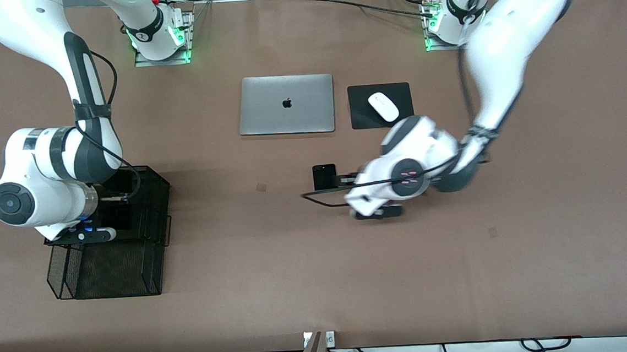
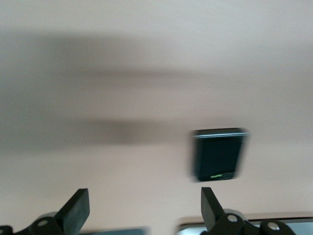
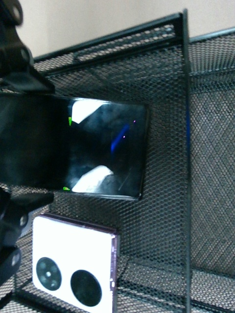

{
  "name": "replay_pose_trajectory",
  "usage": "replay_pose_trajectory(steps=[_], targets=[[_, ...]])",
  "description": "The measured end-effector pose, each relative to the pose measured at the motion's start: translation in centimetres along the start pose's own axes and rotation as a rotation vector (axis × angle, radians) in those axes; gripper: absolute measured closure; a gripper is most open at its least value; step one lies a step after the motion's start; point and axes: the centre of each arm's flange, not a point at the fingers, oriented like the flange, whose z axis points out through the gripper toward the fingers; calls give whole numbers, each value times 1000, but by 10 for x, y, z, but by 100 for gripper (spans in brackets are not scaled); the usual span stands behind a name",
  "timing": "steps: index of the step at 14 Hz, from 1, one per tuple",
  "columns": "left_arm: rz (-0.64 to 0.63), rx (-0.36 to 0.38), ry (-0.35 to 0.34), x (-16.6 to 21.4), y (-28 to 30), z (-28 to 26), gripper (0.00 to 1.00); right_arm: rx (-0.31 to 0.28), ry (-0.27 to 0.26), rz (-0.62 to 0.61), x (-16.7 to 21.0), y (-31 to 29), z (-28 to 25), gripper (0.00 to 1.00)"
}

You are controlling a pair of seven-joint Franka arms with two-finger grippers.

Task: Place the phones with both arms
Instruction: 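Place the tall phone in the basket while the left gripper sets down the small phone, then move the right gripper to the small phone while the left gripper withdraws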

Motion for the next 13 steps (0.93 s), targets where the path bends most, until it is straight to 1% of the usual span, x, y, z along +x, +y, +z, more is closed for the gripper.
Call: replay_pose_trajectory(steps=[1, 3, 5, 7, 8, 9, 10, 11, 13], targets=[[-18, 60, -1, -1, -26, -21, 0, 0, 3, -1, 0, -1, -1, 0], [-40, 195, 8, -6, -63, -49, 0, 3, 25, -7, 1, -4, -12, 0], [11, 301, -6, -14, -83, -65, 0, 11, 81, -22, 1, -10, -42, 0], [109, 354, -25, -19, -105, -85, 0, 21, 143, -65, -3, -34, -77, 0], [154, 374, -41, -20, -122, -98, 0, 22, 164, -96, -7, -55, -88, 0], [190, 382, -54, -23, -141, -113, 0, 18, 177, -136, -11, -82, -94, 0], [218, 365, -56, -26, -158, -131, 0, 11, 189, -172, -17, -115, -94, 0], [227, 327, -51, -32, -175, -151, 0, 4, 214, -189, -20, -151, -91, 0], [226, 209, -10, -47, -212, -196, 0, -6, 268, -202, -26, -213, -76, 0]])
